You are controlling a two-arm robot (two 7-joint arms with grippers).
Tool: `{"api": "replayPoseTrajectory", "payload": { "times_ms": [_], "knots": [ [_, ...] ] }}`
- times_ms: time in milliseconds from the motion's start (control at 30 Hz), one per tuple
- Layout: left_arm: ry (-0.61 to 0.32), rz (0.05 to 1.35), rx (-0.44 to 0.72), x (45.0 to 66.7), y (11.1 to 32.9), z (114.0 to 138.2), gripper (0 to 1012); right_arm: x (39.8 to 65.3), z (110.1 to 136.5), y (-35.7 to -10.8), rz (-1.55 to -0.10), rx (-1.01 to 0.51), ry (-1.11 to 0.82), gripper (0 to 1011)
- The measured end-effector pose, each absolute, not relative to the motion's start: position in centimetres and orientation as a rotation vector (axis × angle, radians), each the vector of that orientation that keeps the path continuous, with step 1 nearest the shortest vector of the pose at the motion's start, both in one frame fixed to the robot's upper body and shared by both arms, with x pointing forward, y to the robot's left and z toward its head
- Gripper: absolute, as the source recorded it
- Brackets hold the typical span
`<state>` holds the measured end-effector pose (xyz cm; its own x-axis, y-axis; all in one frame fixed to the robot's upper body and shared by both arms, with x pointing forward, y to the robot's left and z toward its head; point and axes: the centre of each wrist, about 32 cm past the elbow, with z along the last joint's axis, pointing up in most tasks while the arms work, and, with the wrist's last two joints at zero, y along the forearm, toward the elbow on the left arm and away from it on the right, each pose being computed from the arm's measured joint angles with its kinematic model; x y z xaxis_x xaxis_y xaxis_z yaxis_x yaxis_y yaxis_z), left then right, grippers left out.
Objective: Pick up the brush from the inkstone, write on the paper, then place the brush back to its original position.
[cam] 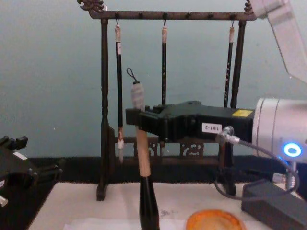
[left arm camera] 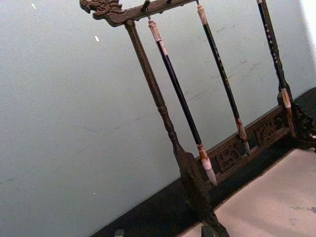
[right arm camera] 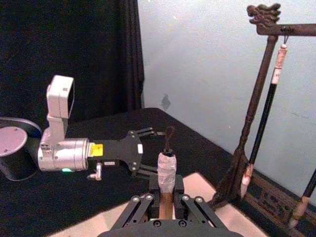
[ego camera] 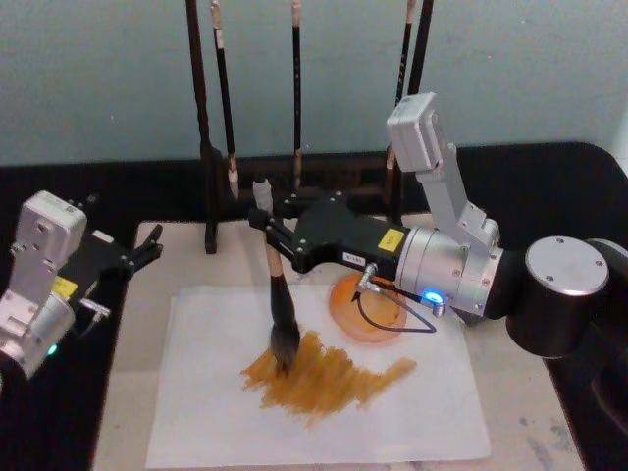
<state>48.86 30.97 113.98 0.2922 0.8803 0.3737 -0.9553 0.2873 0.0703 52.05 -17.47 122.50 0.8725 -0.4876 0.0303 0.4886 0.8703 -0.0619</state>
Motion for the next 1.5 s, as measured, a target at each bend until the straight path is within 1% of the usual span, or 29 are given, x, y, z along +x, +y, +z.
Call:
{"api": "replayPoseTrajectory", "payload": {
  "times_ms": [400, 800, 1200, 1367, 1500],
  "knots": [
    [-0.285, 1.248, 0.304, 48.9, 31.0, 114.0, 1010, 52.3, 122.4, -18.2, -0.567, -0.104, -0.040, 160],
    [-0.285, 1.248, 0.304, 48.9, 31.0, 114.0, 1010, 52.3, 122.6, -18.7, -0.604, -0.101, -0.055, 160],
    [-0.285, 1.248, 0.304, 48.9, 31.0, 114.0, 1010, 51.5, 124.1, -17.5, -0.537, -0.051, -0.104, 160],
    [-0.285, 1.248, 0.304, 48.9, 31.0, 114.0, 1010, 51.3, 124.1, -16.9, -0.495, -0.041, -0.097, 160],
    [-0.285, 1.248, 0.305, 48.9, 31.0, 114.0, 1010, 51.2, 123.6, -16.4, -0.462, -0.036, -0.063, 160]
  ]
}}
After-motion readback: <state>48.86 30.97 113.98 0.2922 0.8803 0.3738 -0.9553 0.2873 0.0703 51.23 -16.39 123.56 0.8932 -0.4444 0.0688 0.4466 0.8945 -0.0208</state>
